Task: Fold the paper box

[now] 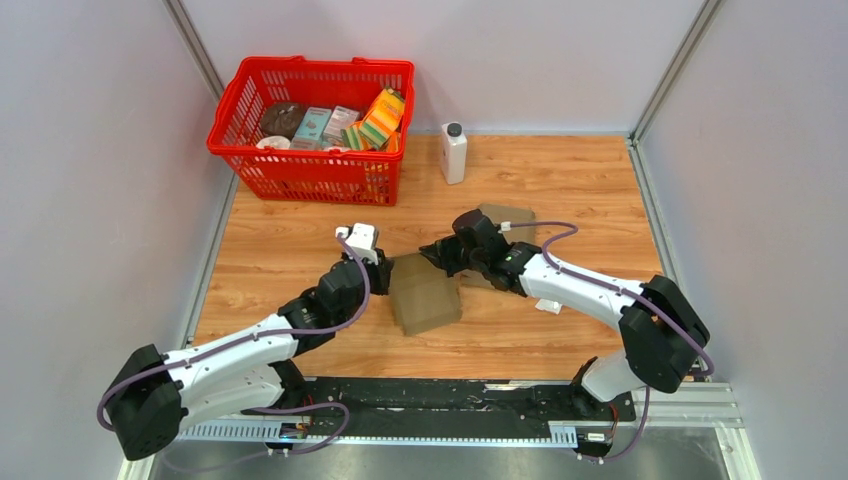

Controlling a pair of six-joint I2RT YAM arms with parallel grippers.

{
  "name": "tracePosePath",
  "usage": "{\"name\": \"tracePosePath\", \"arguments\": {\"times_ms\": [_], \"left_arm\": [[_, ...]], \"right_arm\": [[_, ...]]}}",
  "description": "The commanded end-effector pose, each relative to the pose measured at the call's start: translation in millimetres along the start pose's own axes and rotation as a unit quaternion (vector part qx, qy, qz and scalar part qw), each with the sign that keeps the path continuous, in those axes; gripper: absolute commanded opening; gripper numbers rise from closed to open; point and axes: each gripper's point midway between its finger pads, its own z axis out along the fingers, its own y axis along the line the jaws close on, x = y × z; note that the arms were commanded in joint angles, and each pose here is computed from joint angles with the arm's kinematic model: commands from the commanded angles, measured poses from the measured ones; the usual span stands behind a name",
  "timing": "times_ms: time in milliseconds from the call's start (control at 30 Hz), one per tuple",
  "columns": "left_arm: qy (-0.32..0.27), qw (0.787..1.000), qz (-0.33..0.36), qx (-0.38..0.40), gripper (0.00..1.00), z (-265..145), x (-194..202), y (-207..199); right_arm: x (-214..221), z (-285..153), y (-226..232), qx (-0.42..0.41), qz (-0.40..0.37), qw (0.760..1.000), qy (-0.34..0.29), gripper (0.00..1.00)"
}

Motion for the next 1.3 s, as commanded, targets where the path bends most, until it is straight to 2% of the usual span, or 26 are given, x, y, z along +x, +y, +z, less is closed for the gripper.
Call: {"name": "tracePosePath", "arguments": {"times_ms": [0,100,133,333,433,633,733,833,1033,1167,1267], "left_arm": [[-0.02,0.999,-0.025,0.022,0.39,-9,-8,-6],[-0.009,0.999,-0.042,0.003,0.48,-28,-7,9],[-0.005,0.998,-0.056,-0.003,0.48,-33,-5,12],[0.02,0.993,-0.099,-0.06,0.49,-64,18,50],[0.043,0.989,-0.116,-0.082,0.49,-61,39,60],[0.073,0.985,-0.108,-0.111,0.4,-50,71,69],[0.082,0.986,-0.091,-0.117,0.39,-46,80,72],[0.076,0.99,-0.073,-0.089,0.4,-36,80,62],[0.056,0.996,-0.037,-0.063,0.4,-21,69,52],[0.065,0.997,-0.013,-0.048,0.33,-9,64,41],[0.073,0.997,-0.004,-0.034,0.31,-2,62,32]], "right_arm": [[4,3,9,-0.026,-0.014,0.999,0.016,0.01],[5,11,6,-0.041,-0.049,0.997,0.037,0.0],[13,10,15,-0.066,-0.058,0.994,0.063,0.0],[18,30,3,-0.098,-0.131,0.981,0.105,0.0],[19,36,5,-0.11,-0.178,0.971,0.113,0.0],[18,36,16,-0.171,-0.254,0.945,0.112,0.0],[18,35,16,-0.193,-0.264,0.938,0.115,0.0],[18,38,12,-0.2,-0.26,0.936,0.125,0.0],[16,52,0,-0.188,-0.232,0.942,0.154,0.0],[7,60,-8,-0.165,-0.213,0.951,0.15,0.0],[4,64,-8,-0.154,-0.206,0.954,0.152,0.0]]}}
